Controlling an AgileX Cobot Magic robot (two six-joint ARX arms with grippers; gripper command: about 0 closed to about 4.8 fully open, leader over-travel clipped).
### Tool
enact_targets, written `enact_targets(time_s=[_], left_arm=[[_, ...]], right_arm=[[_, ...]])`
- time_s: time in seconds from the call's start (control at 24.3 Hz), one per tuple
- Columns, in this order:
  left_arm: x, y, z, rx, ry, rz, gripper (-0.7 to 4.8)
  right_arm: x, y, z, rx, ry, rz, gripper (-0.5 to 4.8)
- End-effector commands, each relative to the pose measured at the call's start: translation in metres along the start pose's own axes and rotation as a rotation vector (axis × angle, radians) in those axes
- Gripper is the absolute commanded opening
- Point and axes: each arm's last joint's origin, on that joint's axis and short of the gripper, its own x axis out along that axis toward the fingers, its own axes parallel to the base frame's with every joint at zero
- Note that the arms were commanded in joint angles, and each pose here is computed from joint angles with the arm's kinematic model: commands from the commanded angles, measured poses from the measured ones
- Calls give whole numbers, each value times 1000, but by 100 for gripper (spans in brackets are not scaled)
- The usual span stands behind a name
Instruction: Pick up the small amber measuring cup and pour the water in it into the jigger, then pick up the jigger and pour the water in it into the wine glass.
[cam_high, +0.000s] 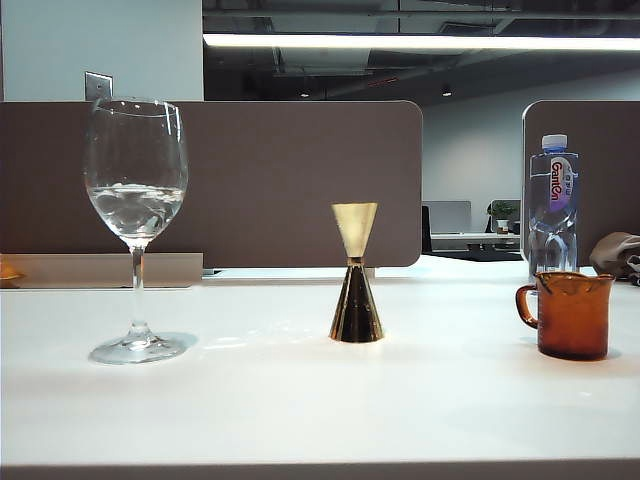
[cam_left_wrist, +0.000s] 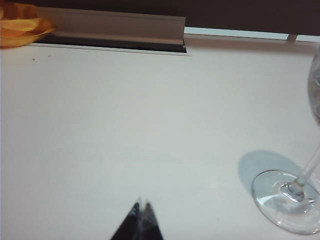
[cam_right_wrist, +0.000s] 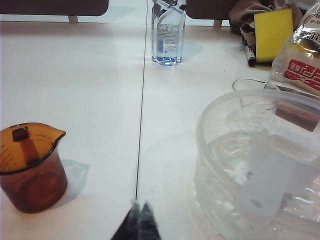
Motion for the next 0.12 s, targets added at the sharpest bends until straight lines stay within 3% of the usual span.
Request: enact_targets(time_s=[0.04, 0.12], left_arm=[[0, 0, -1, 4, 8, 0, -2], [0, 0, -1, 4, 9, 0, -2]], right_arm=[[1, 0, -2, 4, 5, 0, -5], [1, 0, -2, 4, 5, 0, -5]])
